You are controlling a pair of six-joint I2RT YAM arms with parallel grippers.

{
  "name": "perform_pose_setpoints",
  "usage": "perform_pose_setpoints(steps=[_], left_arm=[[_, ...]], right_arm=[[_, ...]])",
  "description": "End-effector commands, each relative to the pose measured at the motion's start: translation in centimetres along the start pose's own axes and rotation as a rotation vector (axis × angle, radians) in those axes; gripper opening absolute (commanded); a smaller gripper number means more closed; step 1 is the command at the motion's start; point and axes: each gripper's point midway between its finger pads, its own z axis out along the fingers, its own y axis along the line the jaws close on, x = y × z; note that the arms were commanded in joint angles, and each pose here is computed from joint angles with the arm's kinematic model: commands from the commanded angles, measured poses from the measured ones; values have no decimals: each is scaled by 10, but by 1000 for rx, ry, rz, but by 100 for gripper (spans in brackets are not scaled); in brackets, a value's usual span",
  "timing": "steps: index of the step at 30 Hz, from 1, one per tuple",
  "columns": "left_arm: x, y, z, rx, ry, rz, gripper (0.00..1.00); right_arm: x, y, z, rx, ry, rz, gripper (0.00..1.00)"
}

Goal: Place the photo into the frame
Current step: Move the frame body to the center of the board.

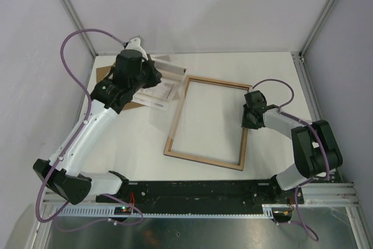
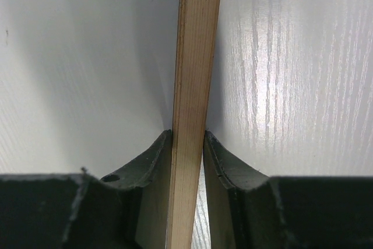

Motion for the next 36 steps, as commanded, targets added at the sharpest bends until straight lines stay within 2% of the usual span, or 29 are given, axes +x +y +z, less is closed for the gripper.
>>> perform_pose_setpoints(steps=[1, 11, 24, 26, 31, 36], left_arm=[[-12, -23, -9, 151, -29, -60, 0], [8, -28, 5, 268, 58, -114, 0], [33, -22, 18, 325, 122, -199, 0], [36, -20, 18, 327, 124, -207, 0], [40, -17, 15, 337, 118, -228, 0], [44, -13, 12, 348, 113, -265, 0]], right_arm=[[7, 0, -1, 7, 46, -70, 30], [16, 22, -4, -70, 72, -120, 29], [26, 37, -10, -121, 106, -106, 31], [26, 37, -13, -121, 104, -95, 35], [11, 40, -31, -161, 59, -36, 54], [-18, 31, -58, -153, -35, 26, 63]])
